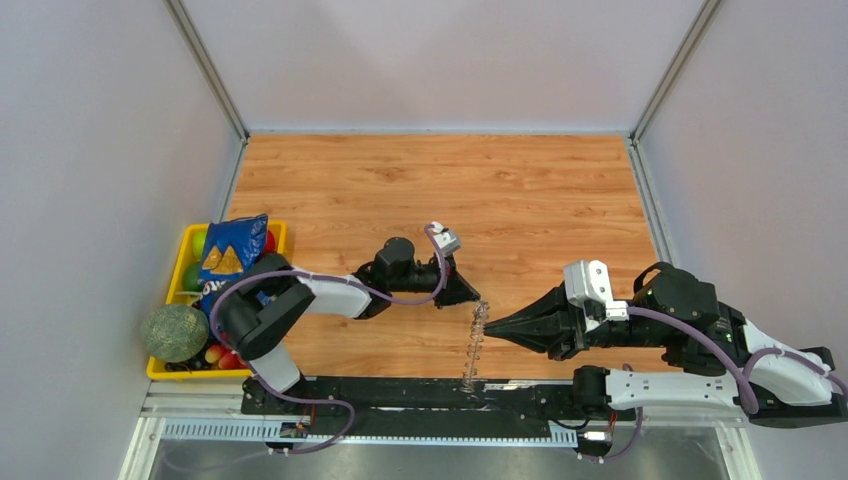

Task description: Put the keys on the keyring

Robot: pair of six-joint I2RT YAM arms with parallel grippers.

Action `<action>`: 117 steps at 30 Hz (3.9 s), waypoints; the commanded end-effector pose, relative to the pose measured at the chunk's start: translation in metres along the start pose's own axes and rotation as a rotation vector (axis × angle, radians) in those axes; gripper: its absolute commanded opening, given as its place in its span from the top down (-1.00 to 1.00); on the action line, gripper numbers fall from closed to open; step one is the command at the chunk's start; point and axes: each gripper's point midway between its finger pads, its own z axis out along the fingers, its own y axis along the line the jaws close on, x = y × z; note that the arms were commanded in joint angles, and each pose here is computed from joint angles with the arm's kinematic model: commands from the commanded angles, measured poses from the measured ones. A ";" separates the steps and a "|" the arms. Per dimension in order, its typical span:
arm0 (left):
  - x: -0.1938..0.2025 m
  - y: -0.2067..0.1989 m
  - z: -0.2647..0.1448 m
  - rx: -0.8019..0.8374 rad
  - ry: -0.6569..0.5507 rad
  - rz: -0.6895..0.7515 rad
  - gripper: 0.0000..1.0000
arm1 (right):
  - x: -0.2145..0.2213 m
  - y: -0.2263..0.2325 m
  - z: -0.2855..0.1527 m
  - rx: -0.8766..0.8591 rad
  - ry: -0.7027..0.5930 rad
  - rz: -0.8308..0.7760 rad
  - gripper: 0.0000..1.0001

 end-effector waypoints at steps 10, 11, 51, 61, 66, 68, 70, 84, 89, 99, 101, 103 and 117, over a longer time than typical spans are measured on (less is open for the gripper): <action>-0.087 -0.036 -0.077 -0.243 -0.161 0.270 0.99 | -0.020 -0.008 -0.001 0.041 -0.036 -0.012 1.00; -0.092 -0.038 -0.082 -0.258 -0.175 0.279 0.99 | -0.019 -0.008 0.000 0.042 -0.030 -0.012 1.00; -0.175 -0.200 -0.222 -0.093 -0.555 0.482 0.99 | -0.008 -0.028 0.073 0.103 0.017 0.025 1.00; -0.178 -0.215 -0.233 -0.058 -0.589 0.507 0.99 | -0.009 -0.041 0.092 0.185 0.002 0.122 1.00; -0.181 -0.223 -0.237 -0.039 -0.600 0.522 0.99 | -0.008 -0.045 0.100 0.196 -0.003 0.151 1.00; -0.182 -0.227 -0.240 -0.034 -0.609 0.528 0.99 | -0.008 -0.046 0.101 0.201 -0.007 0.162 1.00; -0.182 -0.229 -0.243 -0.028 -0.616 0.533 0.99 | -0.009 -0.046 0.103 0.204 -0.016 0.171 1.00; -0.181 -0.235 -0.249 -0.015 -0.640 0.559 0.99 | -0.015 -0.047 0.117 0.193 -0.050 0.220 1.00; -0.181 -0.238 -0.251 -0.005 -0.645 0.568 0.99 | -0.018 -0.051 0.118 0.206 -0.061 0.228 1.00; -0.176 -0.243 -0.255 0.013 -0.659 0.584 0.99 | -0.024 -0.056 0.118 0.226 -0.104 0.253 1.00; -0.175 -0.244 -0.256 0.017 -0.664 0.591 0.99 | -0.025 -0.058 0.118 0.236 -0.109 0.259 1.00; -0.174 -0.245 -0.257 0.022 -0.667 0.596 0.99 | -0.027 -0.060 0.117 0.245 -0.116 0.263 1.00; -0.170 -0.244 -0.254 0.035 -0.661 0.610 0.99 | -0.035 -0.057 0.115 0.214 -0.163 0.247 1.00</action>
